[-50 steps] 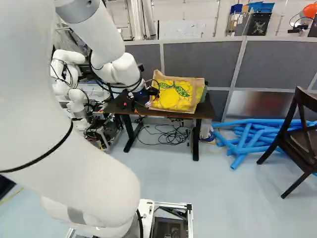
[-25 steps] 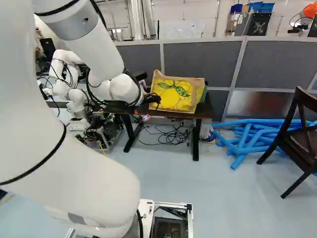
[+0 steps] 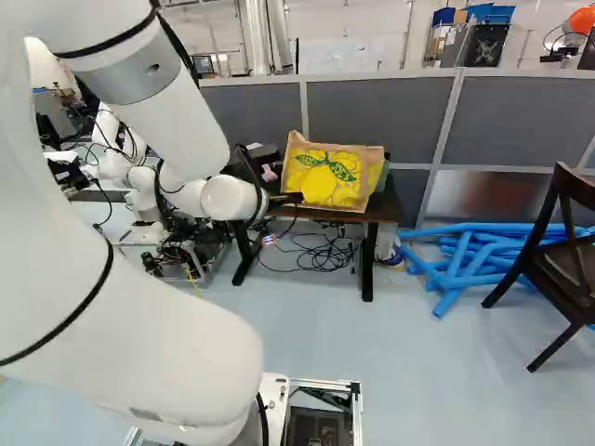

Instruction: Pick up the bag on the ground and place it on the table

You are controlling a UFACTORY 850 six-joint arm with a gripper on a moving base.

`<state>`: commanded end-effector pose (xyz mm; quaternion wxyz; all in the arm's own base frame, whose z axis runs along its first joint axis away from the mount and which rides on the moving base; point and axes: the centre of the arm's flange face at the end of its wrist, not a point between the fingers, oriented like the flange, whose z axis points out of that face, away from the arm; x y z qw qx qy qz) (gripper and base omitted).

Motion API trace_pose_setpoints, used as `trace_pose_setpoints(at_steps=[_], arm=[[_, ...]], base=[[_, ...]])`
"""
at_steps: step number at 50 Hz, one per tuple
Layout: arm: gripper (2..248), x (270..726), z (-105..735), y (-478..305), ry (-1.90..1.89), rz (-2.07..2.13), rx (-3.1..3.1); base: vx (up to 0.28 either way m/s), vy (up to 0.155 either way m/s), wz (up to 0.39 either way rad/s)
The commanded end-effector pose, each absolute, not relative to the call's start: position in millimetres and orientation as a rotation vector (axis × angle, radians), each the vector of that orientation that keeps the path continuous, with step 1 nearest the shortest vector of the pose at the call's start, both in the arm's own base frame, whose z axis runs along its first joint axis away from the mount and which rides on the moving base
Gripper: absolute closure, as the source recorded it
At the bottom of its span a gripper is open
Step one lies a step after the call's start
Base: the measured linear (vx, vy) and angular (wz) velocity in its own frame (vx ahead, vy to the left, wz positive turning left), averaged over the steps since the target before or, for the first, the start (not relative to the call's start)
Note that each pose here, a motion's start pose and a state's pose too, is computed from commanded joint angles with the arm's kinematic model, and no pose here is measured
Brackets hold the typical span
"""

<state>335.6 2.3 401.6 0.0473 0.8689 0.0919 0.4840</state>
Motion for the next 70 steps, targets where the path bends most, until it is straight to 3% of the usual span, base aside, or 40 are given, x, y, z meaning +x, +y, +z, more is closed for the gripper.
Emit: trace_pose_setpoints(at_steps=[70], arm=[[3, 272, 366, 0, 0.005, 1.817, 2.56]], base=[[0.0, 0.0, 0.0]])
